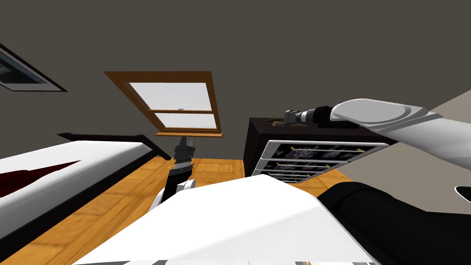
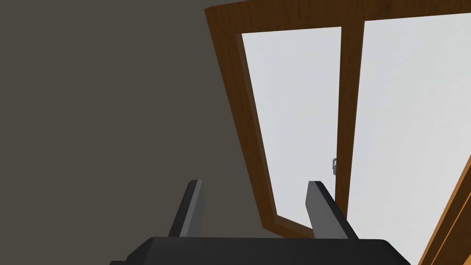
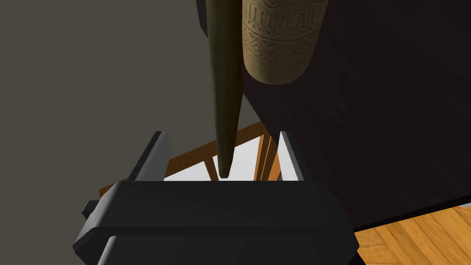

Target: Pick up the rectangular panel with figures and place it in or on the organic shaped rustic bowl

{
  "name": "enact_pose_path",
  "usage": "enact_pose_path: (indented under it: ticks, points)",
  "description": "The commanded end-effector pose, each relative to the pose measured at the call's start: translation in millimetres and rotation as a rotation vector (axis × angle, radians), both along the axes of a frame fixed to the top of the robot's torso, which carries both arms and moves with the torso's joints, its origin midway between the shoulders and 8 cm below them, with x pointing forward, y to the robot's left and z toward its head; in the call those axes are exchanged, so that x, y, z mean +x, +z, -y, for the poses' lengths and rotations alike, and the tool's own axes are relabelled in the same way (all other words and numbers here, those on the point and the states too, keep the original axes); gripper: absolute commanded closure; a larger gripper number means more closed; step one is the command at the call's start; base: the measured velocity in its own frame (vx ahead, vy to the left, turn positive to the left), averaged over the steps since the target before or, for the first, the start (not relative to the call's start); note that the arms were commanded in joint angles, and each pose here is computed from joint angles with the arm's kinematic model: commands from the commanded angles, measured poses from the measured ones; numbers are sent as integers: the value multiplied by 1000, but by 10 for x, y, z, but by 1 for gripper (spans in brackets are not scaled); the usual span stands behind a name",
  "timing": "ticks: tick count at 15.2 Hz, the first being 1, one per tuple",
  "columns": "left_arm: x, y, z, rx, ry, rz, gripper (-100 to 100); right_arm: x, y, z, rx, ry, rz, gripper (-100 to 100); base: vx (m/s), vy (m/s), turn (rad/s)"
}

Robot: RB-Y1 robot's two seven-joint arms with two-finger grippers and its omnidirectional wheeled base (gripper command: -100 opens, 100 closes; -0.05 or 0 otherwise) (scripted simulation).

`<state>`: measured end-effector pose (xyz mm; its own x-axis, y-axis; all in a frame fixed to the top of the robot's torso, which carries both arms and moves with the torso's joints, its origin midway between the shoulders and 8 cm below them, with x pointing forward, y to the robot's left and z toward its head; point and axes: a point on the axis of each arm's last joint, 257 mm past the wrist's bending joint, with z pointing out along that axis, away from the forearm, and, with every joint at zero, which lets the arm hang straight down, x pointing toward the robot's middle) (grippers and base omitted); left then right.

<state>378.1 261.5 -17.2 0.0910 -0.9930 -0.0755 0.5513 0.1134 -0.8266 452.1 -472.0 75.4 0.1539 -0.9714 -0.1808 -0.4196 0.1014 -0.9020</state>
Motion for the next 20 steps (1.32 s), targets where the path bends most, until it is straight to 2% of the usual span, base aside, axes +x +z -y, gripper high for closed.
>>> enact_pose_path:
  ticks: [1, 5, 6, 7, 14, 19, 20]
  points:
    - [0, 0, 0, 0, 0, 0, 0, 0, 0, 0, 0, 0, 0, 100, 5, 4, 1]
    - [0, 0, 0, 0, 0, 0, 0, -1, -3, -1, 0, 0, -1, 100, 0, 0, 0]
    - [0, 0, 0, 0, 0, 0, 0, 25, 95, 87, -5, -21, 4, 100, -68, -99, 49]
    - [0, 1, 0, 0, 0, 0, 0, 25, 95, 87, -5, -21, 4, 100, -104, -177, 85]
    - [1, 1, -1, 0, 0, 0, 0, 86, 377, 320, -15, -80, 19, 100, -148, -215, 69]
    - [1, 1, -1, 1, 0, 0, 0, 124, 667, 539, -16, -140, 35, 100, -164, -267, 99]
    - [1, 1, -1, 1, 0, 0, 0, 124, 667, 539, -16, -140, 35, 100, -198, -268, 95]
